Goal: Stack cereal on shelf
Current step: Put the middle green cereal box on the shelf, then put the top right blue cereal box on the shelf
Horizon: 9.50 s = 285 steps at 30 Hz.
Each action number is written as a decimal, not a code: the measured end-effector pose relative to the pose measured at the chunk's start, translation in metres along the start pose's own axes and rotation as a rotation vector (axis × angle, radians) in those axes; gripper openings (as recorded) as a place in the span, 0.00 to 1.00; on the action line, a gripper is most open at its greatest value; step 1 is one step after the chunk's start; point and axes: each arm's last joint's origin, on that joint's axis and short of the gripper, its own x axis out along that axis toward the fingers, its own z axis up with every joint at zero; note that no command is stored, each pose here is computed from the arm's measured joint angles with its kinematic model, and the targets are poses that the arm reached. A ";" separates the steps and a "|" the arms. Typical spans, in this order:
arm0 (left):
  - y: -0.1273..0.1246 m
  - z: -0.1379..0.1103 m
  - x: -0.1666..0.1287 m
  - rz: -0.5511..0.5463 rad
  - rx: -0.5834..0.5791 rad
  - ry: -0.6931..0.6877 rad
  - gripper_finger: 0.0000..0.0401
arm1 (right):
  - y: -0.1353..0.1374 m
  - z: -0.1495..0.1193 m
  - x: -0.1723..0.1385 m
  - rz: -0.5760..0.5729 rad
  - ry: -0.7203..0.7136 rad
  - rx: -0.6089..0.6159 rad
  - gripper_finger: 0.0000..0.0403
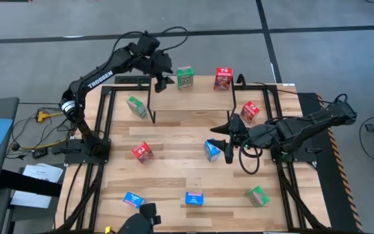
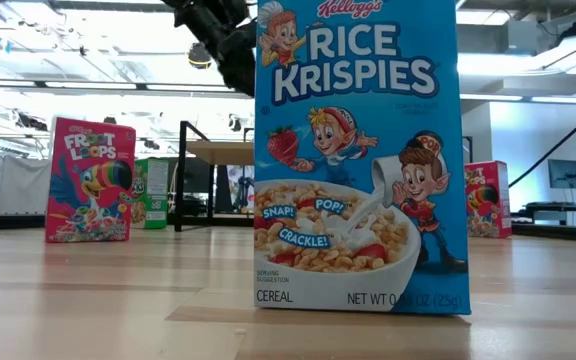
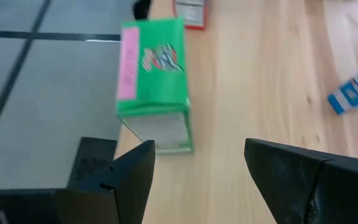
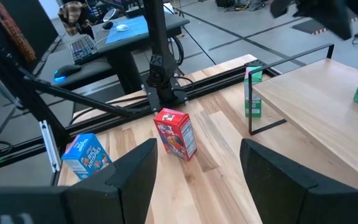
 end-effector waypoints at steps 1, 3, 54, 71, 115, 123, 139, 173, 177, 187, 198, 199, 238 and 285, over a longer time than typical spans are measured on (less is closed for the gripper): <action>-0.001 -0.002 0.002 -0.017 0.007 0.000 0.59 | 0.000 0.000 0.000 0.000 0.000 0.000 0.63; -0.002 -0.007 0.006 -0.054 0.016 0.007 0.59 | 0.000 0.000 0.000 0.000 0.000 0.000 0.63; -0.001 -0.012 0.040 0.103 0.038 -0.137 0.59 | 0.000 0.000 0.000 0.000 0.001 -0.001 0.63; 0.001 -0.012 0.039 0.164 0.007 -0.119 0.59 | 0.000 0.000 0.000 0.000 0.001 -0.004 0.63; -0.123 0.013 -0.129 -0.060 -0.037 -0.308 0.59 | 0.003 0.000 0.000 0.132 0.047 0.014 0.63; -0.149 0.007 -0.150 -0.163 -0.026 -0.298 0.59 | 0.001 0.000 0.001 0.136 0.051 0.010 0.63; -0.167 0.006 -0.144 -0.328 -0.145 -0.222 0.59 | -0.018 0.008 0.011 0.073 0.043 0.152 0.63; -0.189 0.028 -0.145 -0.500 -0.064 -0.399 0.59 | -0.044 0.017 0.000 -0.069 0.331 0.158 0.63; -0.188 0.028 -0.141 -0.472 -0.077 -0.387 0.59 | -0.038 0.018 0.000 -0.004 0.332 0.170 0.63; -0.189 0.025 -0.135 -0.478 -0.090 -0.333 0.59 | -0.040 0.019 0.001 0.062 0.376 0.225 0.63; -0.190 0.023 -0.135 -0.476 -0.088 -0.309 0.59 | -0.040 0.015 0.007 0.077 0.430 0.286 0.63; -0.190 0.023 -0.135 -0.475 -0.084 -0.310 0.59 | -0.041 0.012 0.008 0.059 0.451 0.298 0.63; -0.186 0.019 -0.132 -0.320 -0.111 -0.257 0.59 | -0.056 -0.063 0.087 -0.128 0.941 0.378 0.63; -0.186 0.015 -0.131 -0.321 -0.110 -0.218 0.59 | -0.057 -0.069 0.098 -0.347 0.912 0.456 0.63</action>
